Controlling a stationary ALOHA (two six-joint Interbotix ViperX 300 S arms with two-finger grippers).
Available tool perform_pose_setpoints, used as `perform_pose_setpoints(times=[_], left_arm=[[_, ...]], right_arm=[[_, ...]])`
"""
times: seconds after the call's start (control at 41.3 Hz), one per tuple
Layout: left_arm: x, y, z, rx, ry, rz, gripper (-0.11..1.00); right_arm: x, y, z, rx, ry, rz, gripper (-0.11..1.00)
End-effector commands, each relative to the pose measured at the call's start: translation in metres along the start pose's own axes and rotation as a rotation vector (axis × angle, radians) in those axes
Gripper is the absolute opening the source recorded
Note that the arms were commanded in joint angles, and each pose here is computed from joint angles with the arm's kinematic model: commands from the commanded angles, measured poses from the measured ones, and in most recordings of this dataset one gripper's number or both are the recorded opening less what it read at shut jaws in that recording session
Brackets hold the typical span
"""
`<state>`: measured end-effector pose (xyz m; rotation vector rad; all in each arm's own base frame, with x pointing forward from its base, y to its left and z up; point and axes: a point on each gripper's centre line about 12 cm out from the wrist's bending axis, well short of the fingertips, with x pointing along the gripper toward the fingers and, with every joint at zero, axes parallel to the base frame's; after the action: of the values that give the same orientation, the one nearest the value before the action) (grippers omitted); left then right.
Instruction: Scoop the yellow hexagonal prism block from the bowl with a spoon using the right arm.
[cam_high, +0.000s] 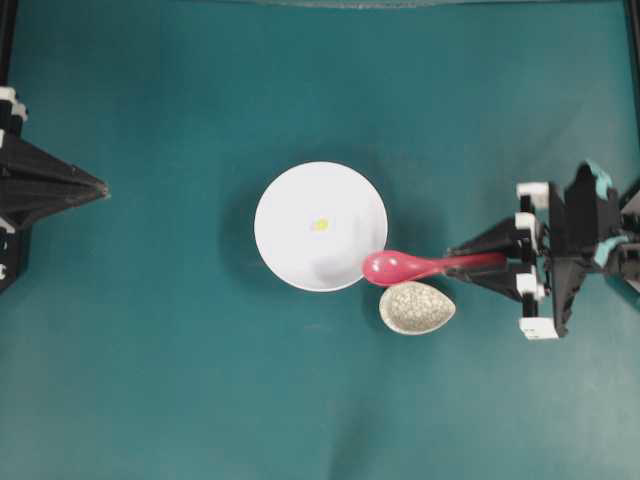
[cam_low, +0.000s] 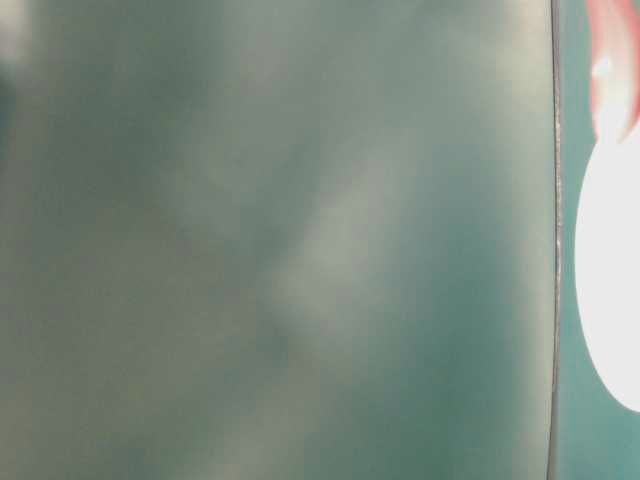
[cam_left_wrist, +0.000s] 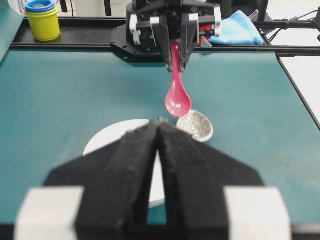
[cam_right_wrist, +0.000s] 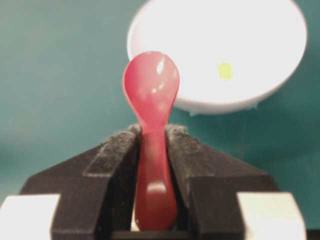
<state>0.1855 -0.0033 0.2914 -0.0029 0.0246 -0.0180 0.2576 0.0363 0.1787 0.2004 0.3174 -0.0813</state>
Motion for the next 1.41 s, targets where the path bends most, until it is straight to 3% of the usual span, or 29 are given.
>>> perform_pose_setpoints(times=[0.0, 0.315, 0.485, 0.8, 1.115, 1.381], left_arm=[[0.002, -0.001, 0.009, 0.002, -0.017, -0.003, 0.06], [0.002, -0.001, 0.009, 0.002, -0.017, -0.003, 0.06], [0.002, -0.001, 0.009, 0.003, -0.018, -0.003, 0.06], [0.002, -0.001, 0.009, 0.003, -0.017, -0.003, 0.06], [0.002, 0.0, 0.009, 0.003, -0.018, -0.002, 0.06], [0.002, -0.001, 0.009, 0.003, -0.018, -0.003, 0.06]], right_arm=[[0.004, -0.001, 0.025, 0.02, 0.0, 0.009, 0.24], [0.024, -0.03, 0.055, 0.113, 0.173, -0.033, 0.24], [0.037, -0.037, 0.065, 0.123, 0.245, -0.028, 0.24], [0.068, -0.041, 0.066, 0.156, 0.402, -0.001, 0.24], [0.092, -0.045, 0.072, 0.16, 0.472, 0.01, 0.24], [0.092, -0.046, 0.067, 0.165, 0.516, 0.02, 0.24]])
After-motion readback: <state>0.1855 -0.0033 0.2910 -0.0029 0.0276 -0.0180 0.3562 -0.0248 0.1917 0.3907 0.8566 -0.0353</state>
